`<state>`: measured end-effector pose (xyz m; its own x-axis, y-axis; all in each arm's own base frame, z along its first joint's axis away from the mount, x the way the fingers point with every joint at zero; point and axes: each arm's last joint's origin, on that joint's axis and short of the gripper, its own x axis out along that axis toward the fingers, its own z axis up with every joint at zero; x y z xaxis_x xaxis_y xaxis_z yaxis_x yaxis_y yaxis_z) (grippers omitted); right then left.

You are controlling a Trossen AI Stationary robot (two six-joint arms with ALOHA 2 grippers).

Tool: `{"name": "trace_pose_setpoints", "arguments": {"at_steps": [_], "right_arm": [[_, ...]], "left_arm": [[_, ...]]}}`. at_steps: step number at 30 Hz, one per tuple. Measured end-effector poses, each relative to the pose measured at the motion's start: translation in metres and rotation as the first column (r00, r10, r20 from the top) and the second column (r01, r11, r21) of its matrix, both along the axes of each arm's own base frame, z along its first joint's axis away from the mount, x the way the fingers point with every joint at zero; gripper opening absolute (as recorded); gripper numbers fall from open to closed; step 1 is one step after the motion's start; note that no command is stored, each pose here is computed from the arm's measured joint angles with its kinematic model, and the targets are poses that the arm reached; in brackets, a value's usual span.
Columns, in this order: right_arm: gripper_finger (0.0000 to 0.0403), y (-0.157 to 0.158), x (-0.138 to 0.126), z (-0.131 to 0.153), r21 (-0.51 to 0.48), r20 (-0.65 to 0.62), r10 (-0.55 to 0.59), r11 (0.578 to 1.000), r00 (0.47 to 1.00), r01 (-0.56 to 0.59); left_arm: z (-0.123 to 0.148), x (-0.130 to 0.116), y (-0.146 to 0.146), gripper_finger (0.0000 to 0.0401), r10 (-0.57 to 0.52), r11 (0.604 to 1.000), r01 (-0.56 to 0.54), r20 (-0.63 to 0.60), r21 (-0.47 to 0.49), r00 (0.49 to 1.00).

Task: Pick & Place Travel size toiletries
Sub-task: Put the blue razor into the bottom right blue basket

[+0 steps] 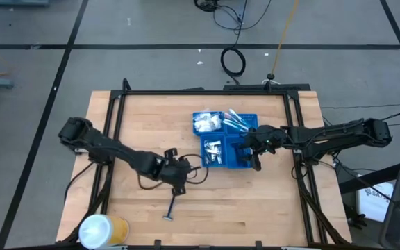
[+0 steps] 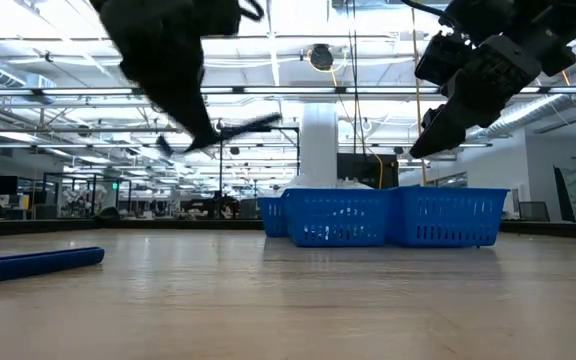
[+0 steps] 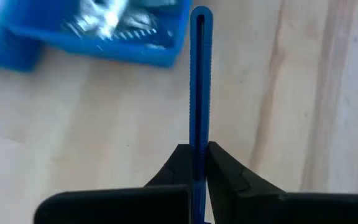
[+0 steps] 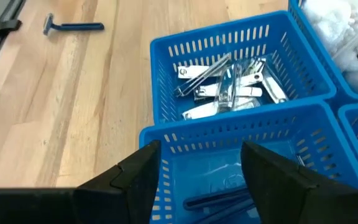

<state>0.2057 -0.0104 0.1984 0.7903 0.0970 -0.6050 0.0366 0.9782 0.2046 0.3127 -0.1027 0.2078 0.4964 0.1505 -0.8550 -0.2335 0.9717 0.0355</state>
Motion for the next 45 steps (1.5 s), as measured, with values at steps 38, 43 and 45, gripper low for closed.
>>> {"name": "trace_pose_setpoints", "arguments": {"at_steps": [38, 43, 45], "right_arm": [[0.0210, 0.018, 0.012, 0.020, -0.174, 0.652, 0.160, 0.983, 0.741, -0.060], [0.0210, 0.018, 0.016, 0.016, -0.181, 0.649, 0.165, 0.982, 0.743, -0.060], [0.0209, 0.018, 0.017, 0.014, -0.192, 0.643, 0.172, 0.980, 0.746, -0.060]], "left_arm": [[0.028, 0.088, 0.072, 0.0006, -0.281, 0.954, 0.133, 0.650, 0.268, 0.706], [0.027, 0.090, 0.073, 0.0015, -0.274, 0.957, 0.128, 0.665, 0.261, 0.695], [0.028, 0.090, 0.073, 0.0011, -0.275, 0.956, 0.126, 0.669, 0.264, 0.690]]}}
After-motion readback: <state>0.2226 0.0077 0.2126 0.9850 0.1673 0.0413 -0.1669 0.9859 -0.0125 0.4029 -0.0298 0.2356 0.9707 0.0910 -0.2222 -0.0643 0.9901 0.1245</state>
